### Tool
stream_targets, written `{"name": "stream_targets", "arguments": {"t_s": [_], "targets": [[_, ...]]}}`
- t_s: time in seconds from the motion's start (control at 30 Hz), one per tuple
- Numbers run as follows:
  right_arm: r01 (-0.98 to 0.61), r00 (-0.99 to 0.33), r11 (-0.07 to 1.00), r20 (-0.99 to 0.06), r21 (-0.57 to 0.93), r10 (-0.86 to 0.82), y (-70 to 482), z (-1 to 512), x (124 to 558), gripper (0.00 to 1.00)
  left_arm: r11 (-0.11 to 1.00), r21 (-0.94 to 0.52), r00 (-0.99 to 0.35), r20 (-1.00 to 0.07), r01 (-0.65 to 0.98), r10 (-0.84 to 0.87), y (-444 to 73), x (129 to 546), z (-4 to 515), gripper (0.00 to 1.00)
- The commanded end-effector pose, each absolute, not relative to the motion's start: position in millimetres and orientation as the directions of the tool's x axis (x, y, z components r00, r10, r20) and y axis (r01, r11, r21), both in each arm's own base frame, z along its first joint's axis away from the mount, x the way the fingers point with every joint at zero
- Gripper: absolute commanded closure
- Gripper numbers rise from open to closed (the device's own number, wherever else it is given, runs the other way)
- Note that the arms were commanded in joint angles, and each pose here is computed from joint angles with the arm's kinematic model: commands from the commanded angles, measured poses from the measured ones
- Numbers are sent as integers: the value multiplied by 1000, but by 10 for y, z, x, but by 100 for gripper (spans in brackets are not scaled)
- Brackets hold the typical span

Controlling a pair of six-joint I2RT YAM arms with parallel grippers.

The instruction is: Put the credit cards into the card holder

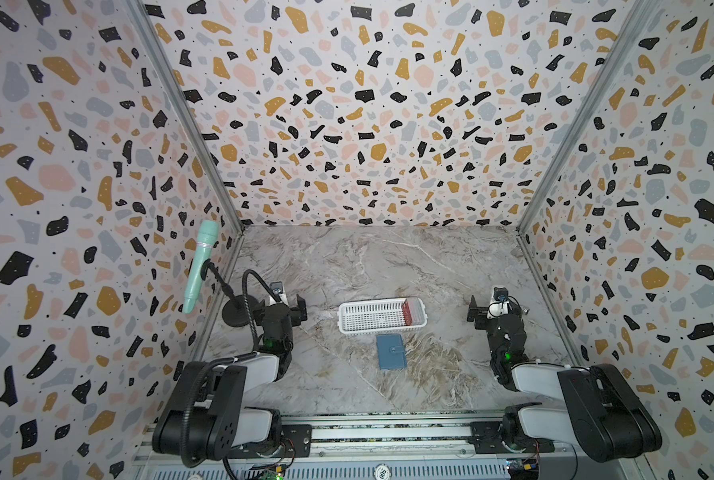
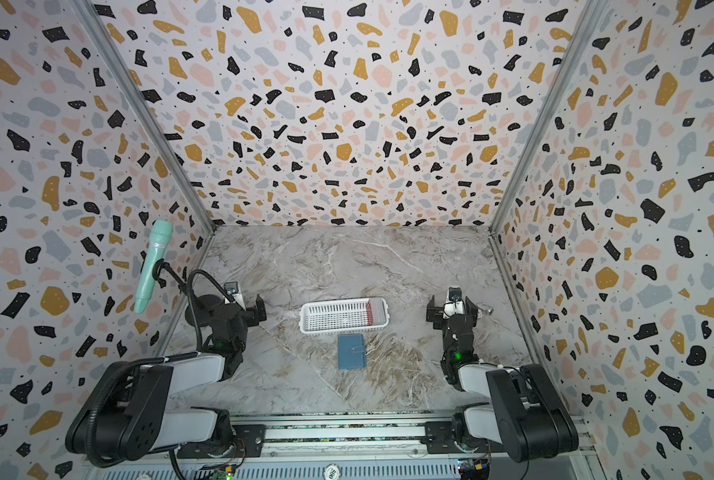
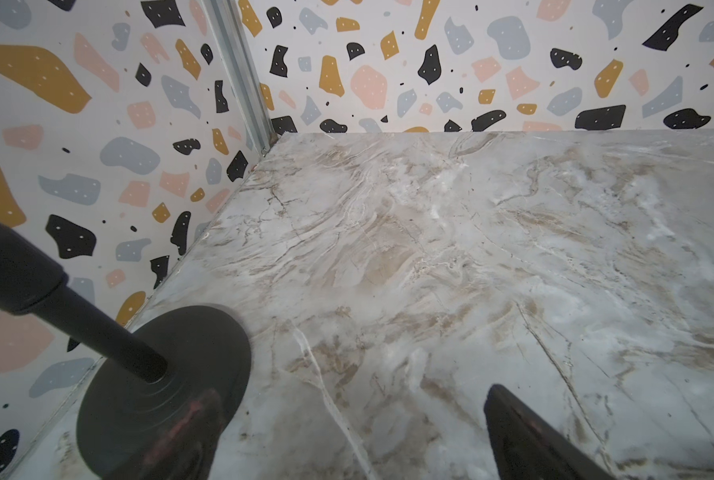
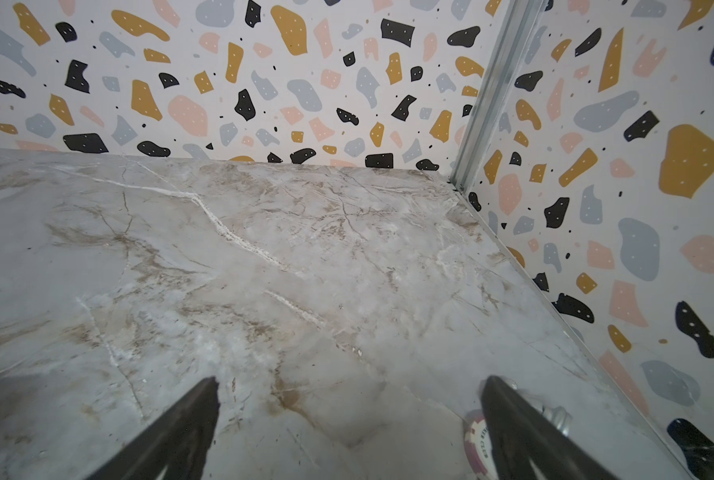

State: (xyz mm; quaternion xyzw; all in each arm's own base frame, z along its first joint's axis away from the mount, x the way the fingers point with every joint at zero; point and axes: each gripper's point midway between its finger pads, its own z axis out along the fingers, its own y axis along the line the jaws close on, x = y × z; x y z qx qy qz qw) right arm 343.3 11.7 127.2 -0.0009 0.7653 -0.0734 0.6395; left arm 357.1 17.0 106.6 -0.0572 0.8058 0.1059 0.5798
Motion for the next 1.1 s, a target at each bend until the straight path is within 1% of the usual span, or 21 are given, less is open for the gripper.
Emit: {"name": "stream_targets", "arguments": {"t_s": [0.0,0.07,0.17,0.23,0.33,0.4,0.47,1.07], "targets": [[69,-97,992,-990,-105,-99,159,1456,3514,1,969,65,-180,-983,-236,22,209,3674,1353,0],[59,-101,992,-990,-109,-103,171,1425,3541,1,971,65,-184,-983,-230,22,211,3644,1349,0],[43,-107,996,-991,-84,-79,137,1340,3564,1,975,51,-135,-991,-218,21,199,3524,1342,0],[18,-107,998,-992,-64,-61,122,1285,3571,1,978,35,-77,-997,-206,19,179,3477,1384,0],[-65,-142,997,-988,-52,-61,190,1236,3660,1,978,54,-137,-990,-203,26,175,3522,1322,0],[-85,-156,995,-985,-56,-69,215,1214,3704,1,978,46,-116,-993,-205,22,178,3514,1340,0],[-86,-157,994,-985,-60,-73,216,1210,3697,1,978,54,-135,-991,-200,27,172,3530,1320,0],[-73,-161,994,-983,-79,-90,236,1206,3706,1,977,50,-127,-992,-209,24,189,3514,1334,0]]}}
